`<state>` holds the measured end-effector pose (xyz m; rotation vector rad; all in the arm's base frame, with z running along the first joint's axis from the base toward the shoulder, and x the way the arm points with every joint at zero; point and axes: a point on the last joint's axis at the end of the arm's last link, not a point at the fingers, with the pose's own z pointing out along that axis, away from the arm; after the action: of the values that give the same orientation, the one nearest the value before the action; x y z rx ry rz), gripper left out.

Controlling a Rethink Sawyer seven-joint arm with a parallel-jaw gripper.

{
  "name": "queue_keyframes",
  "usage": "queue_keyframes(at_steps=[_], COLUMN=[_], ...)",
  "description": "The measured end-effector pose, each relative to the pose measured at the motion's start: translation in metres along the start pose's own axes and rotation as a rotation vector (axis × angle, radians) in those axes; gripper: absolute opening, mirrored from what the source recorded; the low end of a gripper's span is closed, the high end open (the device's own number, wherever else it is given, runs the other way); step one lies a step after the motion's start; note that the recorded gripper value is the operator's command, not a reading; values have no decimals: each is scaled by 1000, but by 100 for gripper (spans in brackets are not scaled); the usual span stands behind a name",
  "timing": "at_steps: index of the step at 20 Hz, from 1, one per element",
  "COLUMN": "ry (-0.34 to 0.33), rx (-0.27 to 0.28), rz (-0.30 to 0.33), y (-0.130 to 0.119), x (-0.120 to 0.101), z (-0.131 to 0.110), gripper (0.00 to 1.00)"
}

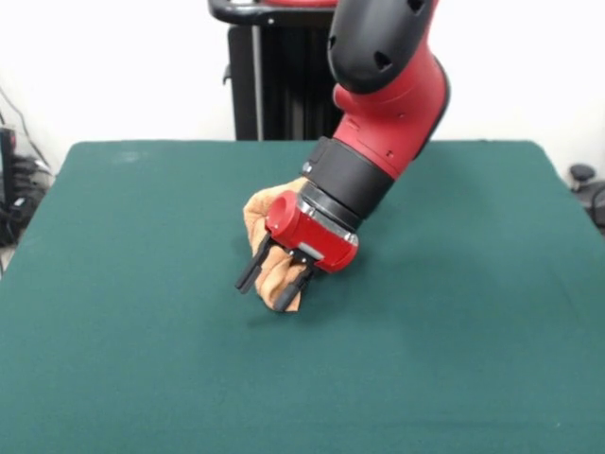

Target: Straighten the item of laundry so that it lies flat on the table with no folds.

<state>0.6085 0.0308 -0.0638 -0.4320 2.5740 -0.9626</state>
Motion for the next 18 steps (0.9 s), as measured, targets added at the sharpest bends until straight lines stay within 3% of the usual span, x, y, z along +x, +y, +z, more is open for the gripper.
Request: queue_keyframes(at_steps=[8, 18], ry=[-7, 4], rx=[-20, -57], rz=[-19, 7], y=[-2, -8], x=[0, 4], z=[1, -3], gripper=[100, 100])
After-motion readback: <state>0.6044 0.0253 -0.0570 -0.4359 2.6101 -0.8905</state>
